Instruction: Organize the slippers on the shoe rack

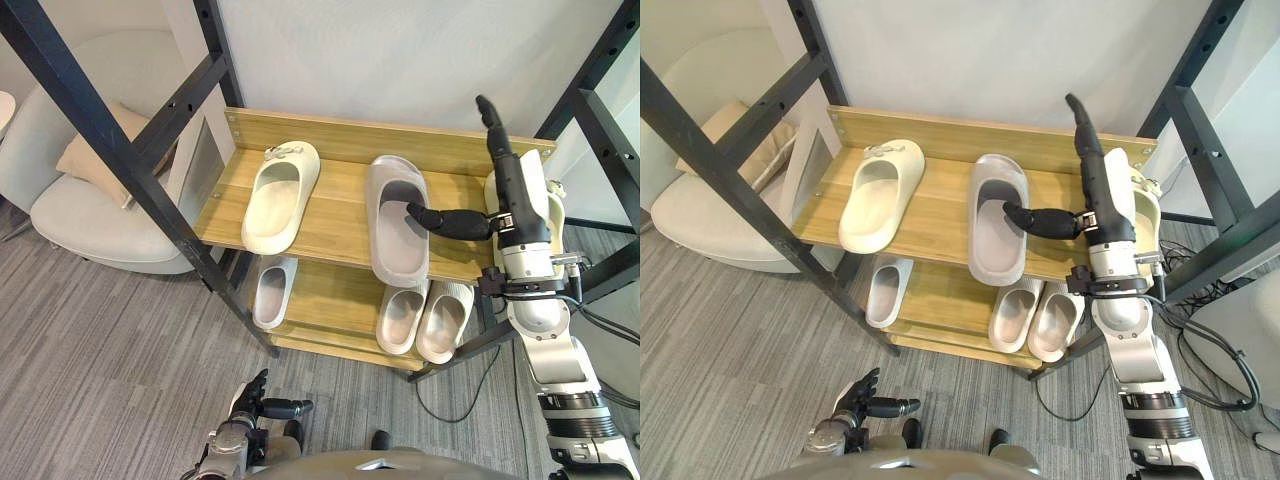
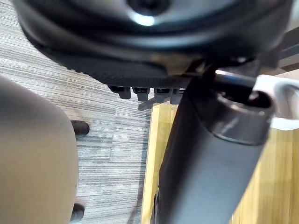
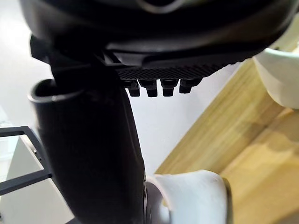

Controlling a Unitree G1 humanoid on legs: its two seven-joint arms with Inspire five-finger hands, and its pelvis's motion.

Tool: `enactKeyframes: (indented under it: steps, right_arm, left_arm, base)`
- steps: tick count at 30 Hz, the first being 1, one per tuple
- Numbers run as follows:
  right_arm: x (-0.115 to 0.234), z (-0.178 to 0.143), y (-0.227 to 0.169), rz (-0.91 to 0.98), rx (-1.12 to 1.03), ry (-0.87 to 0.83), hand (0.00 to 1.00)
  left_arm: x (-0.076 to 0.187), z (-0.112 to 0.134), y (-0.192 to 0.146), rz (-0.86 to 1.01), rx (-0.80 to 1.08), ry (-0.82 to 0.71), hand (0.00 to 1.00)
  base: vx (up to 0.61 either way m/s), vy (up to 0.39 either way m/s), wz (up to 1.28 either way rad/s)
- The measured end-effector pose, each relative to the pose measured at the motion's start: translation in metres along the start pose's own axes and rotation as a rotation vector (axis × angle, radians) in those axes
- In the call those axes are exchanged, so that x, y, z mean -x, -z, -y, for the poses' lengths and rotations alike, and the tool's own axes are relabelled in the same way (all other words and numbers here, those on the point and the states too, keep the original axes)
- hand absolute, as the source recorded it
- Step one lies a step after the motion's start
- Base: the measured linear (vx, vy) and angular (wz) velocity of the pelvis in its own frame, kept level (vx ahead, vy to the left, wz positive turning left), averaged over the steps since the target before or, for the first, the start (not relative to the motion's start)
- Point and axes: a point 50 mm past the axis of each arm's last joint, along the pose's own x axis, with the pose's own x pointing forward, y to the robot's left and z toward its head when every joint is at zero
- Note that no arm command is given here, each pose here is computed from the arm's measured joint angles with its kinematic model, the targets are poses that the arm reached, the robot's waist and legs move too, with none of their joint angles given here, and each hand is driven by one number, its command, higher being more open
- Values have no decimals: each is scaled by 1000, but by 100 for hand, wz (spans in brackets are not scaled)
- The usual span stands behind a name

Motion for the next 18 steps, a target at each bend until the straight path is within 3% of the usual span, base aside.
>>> enactKeyframes:
  steps: [12, 18]
  right_arm:
    - [-14, -16, -4, 34, -1, -132, 0]
    - [-26, -12, -10, 68, -4, -121, 0]
  left_arm:
    - [0, -5, -3, 14, -8, -7, 100]
    - [0, -5, -5, 21, -9, -7, 100]
  base:
    - [1, 0, 0]
    - [0, 0, 0]
